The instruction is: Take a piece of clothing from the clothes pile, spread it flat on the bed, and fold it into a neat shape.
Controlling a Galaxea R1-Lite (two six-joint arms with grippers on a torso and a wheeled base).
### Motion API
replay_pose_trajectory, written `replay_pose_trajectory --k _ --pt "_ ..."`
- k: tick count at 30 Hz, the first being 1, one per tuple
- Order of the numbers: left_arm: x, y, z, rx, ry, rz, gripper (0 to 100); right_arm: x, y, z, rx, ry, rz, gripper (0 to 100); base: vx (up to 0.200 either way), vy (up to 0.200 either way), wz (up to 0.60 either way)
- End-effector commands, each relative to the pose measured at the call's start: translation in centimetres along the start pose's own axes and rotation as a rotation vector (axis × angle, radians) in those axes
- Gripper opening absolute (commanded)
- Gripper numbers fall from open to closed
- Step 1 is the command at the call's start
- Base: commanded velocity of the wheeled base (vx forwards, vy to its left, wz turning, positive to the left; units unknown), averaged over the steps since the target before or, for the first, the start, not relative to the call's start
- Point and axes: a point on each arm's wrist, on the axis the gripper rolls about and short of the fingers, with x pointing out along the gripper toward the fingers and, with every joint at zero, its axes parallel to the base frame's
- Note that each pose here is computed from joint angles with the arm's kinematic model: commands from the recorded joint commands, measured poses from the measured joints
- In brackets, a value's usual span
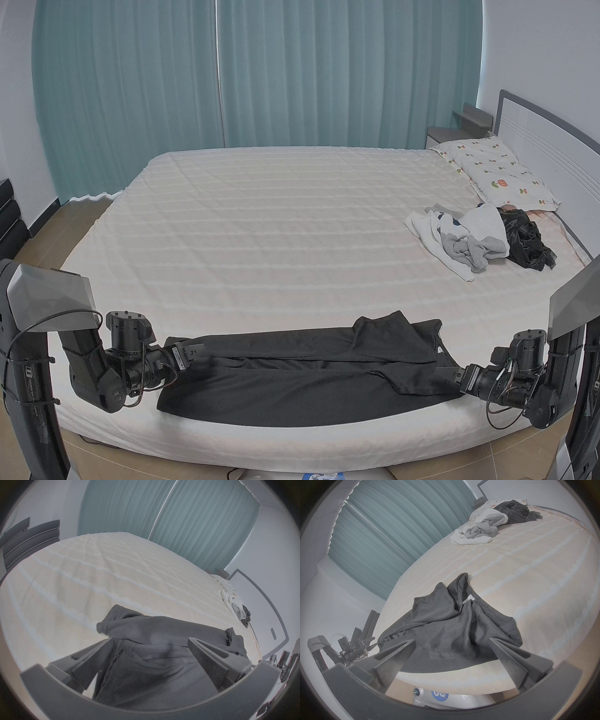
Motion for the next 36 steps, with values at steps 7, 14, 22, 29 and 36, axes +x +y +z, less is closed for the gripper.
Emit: replay_pose_trajectory --k 7,14,22,29,36 --pt "0.6 0.4 -0.8 0.001 0.028 0.014 100 0.2 -0.1 -0.1 -0.001 0.003 -0.004 100 0.000 0.000 0.00" --pt "0.2 0.2 -1.5 0.014 0.059 0.015 100 0.2 -0.1 -0.1 0.000 0.003 0.000 100 0.000 0.000 0.00" --pt "0.9 0.4 -1.9 0.013 0.072 0.024 0 0.3 0.2 -0.3 -0.007 0.009 0.006 100 0.000 0.000 0.00" --pt "-0.4 0.9 -1.6 0.006 0.062 0.049 0 0.3 0.2 -0.2 -0.009 0.004 0.007 100 0.000 0.000 0.00" --pt "-2.8 0.2 -0.8 0.012 0.025 0.030 0 0.3 0.4 -0.2 -0.018 0.004 0.012 100 0.000 0.000 0.00"
